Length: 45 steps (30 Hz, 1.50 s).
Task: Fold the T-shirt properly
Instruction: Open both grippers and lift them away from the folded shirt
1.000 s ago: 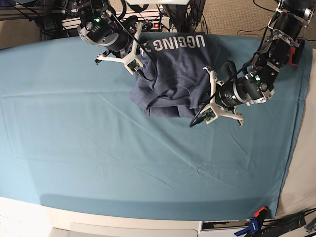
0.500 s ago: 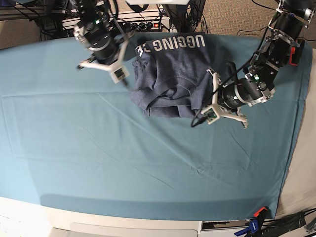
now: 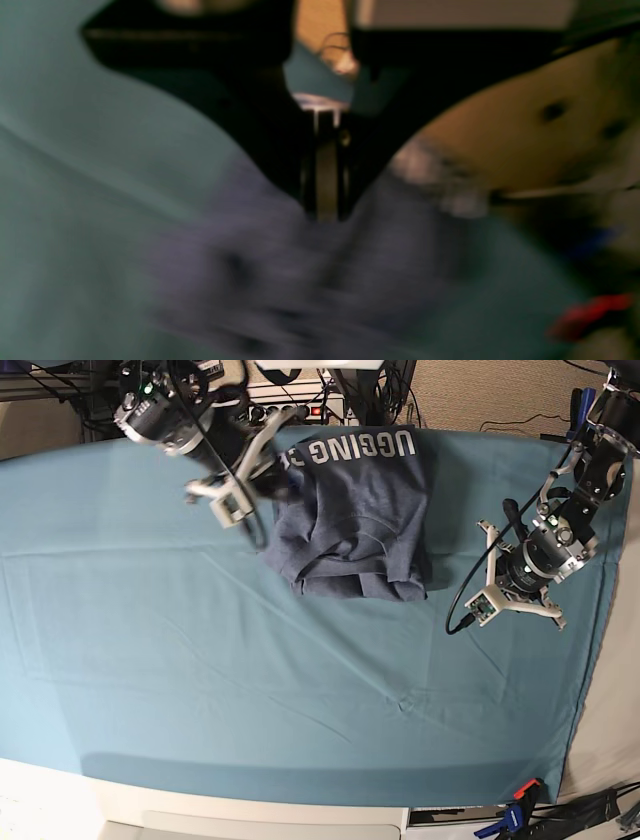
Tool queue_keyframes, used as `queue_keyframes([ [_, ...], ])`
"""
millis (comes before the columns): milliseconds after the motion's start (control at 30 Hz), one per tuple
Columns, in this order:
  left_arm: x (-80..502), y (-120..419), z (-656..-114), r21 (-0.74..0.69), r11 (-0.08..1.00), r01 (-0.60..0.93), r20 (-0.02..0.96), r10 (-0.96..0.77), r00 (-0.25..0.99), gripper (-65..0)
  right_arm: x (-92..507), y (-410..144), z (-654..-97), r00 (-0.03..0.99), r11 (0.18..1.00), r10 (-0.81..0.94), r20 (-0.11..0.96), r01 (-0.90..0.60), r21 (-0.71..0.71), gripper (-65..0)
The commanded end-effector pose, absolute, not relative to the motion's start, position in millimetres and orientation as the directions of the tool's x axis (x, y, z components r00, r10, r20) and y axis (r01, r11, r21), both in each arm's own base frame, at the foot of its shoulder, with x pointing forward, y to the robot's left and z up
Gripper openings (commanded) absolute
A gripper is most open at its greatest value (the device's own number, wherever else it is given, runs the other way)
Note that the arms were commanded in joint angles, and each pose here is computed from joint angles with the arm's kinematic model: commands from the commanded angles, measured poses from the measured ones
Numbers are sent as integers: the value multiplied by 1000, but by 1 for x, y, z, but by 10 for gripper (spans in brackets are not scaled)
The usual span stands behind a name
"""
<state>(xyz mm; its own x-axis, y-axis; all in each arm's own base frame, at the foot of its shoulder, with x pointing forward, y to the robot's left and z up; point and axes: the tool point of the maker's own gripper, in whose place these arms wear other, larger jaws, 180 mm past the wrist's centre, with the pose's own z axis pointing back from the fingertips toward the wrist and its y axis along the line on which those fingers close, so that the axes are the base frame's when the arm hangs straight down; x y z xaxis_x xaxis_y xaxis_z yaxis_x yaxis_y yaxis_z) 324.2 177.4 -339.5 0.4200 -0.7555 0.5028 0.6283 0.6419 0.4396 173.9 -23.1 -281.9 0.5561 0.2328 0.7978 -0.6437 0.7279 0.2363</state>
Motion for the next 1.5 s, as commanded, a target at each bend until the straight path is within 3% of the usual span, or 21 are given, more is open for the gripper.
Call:
queue_keyframes([
  [0, 333, 180, -326, 469, 641, 608, 522, -756, 395, -650, 175, -16, -271, 529, 712, 208, 823, -659, 244, -650],
  [133, 333, 180, -326, 469, 641, 608, 523, -756, 394, -650, 176, -14, -272, 521, 714, 205, 829, -659, 237, -650],
  [433, 334, 174, -326, 458, 647, 609, 538, -748, 389, -650, 198, -20, -338, 649, 744, 179, 740, -581, 329, -650],
  [700, 334, 174, -326, 458, 647, 609, 538, -748, 389, -650, 239, -67, -348, 616, 864, 323, 718, -502, 42, -650],
  [1000, 334, 175, -326, 459, 647, 609, 538, -748, 389, -650, 259, -120, -337, 607, 916, 390, 693, -328, -228, -650],
  [1267, 333, 182, -328, 480, 637, 603, 504, -763, 405, -650, 274, -146, -281, 515, 910, 409, 753, -173, -377, -650],
  [1467, 321, 201, -339, 494, 638, 591, 433, -770, 469, -650, 253, -178, -256, 509, 849, 487, 710, -87, -521, -650],
])
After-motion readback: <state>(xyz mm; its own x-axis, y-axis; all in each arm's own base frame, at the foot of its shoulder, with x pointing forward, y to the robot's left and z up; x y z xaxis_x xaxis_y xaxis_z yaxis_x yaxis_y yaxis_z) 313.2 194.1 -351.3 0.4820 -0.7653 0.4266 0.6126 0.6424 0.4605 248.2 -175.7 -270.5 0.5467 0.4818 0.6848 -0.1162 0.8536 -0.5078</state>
